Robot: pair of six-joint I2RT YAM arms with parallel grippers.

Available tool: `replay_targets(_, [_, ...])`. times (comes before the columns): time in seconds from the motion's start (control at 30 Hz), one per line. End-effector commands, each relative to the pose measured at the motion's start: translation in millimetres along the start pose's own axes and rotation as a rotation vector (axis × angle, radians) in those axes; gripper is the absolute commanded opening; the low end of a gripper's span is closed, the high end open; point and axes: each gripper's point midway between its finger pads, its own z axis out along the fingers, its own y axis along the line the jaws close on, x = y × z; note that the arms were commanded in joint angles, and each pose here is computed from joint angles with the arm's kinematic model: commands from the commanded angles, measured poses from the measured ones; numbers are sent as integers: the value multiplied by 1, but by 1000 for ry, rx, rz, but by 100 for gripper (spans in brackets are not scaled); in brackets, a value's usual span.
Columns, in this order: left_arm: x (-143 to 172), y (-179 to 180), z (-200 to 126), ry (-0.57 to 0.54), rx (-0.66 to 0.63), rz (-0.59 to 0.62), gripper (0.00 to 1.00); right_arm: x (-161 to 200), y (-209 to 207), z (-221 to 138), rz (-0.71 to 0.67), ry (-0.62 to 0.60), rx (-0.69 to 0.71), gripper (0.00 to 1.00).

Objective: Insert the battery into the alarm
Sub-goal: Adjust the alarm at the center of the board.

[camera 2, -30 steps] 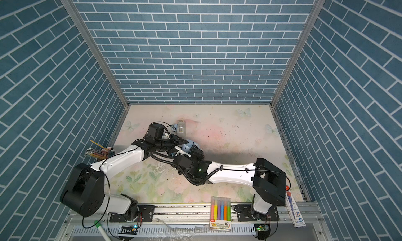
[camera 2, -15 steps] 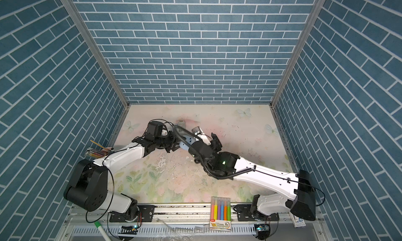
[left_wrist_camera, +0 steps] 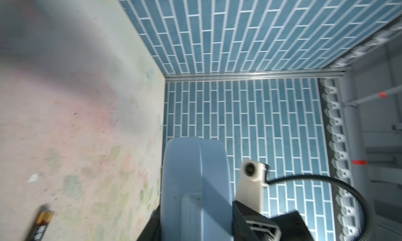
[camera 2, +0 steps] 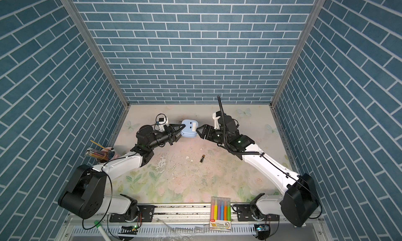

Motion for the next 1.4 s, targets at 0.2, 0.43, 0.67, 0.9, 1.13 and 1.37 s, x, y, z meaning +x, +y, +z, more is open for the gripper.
replay_targets(0.2, [5,-56,-14,4,270,51,0,-7,71,-3,89,50,-404,81])
replay_targets(0.43, [7,-61,-16,11,290,43,0,-10,70,11,113,67,-409,79])
replay_targets(0.67, [10,-62,-14,34,286,47,0,-13,77,11,103,63,-437,56])
replay_targets(0.9, [11,-57,-10,58,284,43,19,-10,76,12,105,77,-444,33])
replay_targets(1.13, [22,-72,-2,160,317,115,72,-2,84,7,88,123,-486,25])
replay_targets(1.37, [30,-82,-2,223,330,181,58,2,85,-2,79,126,-503,24])
